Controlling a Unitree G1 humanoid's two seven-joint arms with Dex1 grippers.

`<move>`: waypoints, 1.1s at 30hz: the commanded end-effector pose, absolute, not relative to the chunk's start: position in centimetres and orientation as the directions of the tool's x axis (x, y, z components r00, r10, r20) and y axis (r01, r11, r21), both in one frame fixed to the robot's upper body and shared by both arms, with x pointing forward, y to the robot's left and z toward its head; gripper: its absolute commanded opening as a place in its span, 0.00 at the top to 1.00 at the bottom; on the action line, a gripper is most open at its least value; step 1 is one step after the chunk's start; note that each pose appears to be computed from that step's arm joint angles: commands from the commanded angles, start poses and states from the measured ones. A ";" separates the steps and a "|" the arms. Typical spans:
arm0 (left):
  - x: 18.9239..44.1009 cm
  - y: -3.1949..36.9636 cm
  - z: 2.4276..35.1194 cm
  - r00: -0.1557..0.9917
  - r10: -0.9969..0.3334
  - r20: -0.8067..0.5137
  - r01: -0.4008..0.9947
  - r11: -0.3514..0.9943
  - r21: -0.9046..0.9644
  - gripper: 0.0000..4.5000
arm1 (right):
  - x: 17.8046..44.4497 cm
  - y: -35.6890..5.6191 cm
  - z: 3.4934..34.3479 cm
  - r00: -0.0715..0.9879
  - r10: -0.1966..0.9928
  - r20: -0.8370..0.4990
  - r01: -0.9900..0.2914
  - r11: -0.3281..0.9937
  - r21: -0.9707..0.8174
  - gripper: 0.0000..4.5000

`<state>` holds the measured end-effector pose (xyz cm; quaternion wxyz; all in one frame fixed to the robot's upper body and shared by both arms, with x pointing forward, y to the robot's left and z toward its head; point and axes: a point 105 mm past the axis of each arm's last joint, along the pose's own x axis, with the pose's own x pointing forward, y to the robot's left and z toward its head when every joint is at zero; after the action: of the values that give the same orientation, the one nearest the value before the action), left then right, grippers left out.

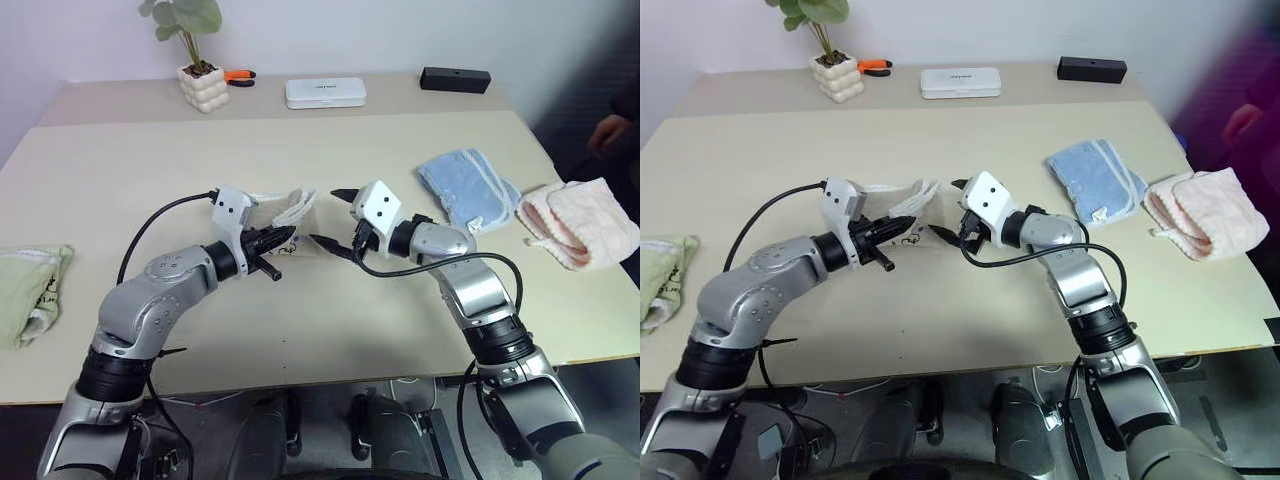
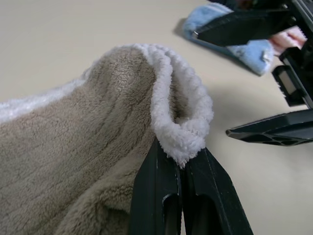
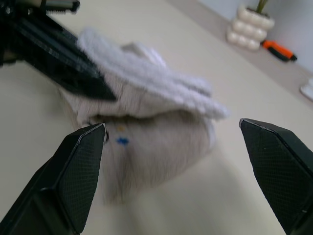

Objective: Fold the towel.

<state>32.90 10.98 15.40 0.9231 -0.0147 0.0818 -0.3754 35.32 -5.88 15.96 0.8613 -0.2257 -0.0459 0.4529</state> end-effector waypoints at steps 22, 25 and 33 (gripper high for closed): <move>33.8 18.2 16.6 0.909 -0.415 -0.039 0.416 0.909 0.020 0.98 | 37.0 -1.8 17.3 0.581 0.810 -0.078 -0.798 0.547 -0.254 1.00; 34.1 17.6 12.8 0.895 -0.415 -0.161 0.429 0.901 0.065 0.98 | 37.4 -1.0 12.7 0.594 0.774 -0.221 -0.803 0.550 -0.232 1.00; 33.4 18.8 13.4 0.920 -0.390 -0.040 0.392 0.919 0.049 0.99 | 37.2 -2.7 13.0 0.607 0.768 -0.204 -0.794 0.573 -0.206 0.95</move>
<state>33.70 17.97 11.09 0.9748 0.0335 0.0646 -0.2110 37.20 -1.96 11.03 0.8809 -0.1567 0.0693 0.4412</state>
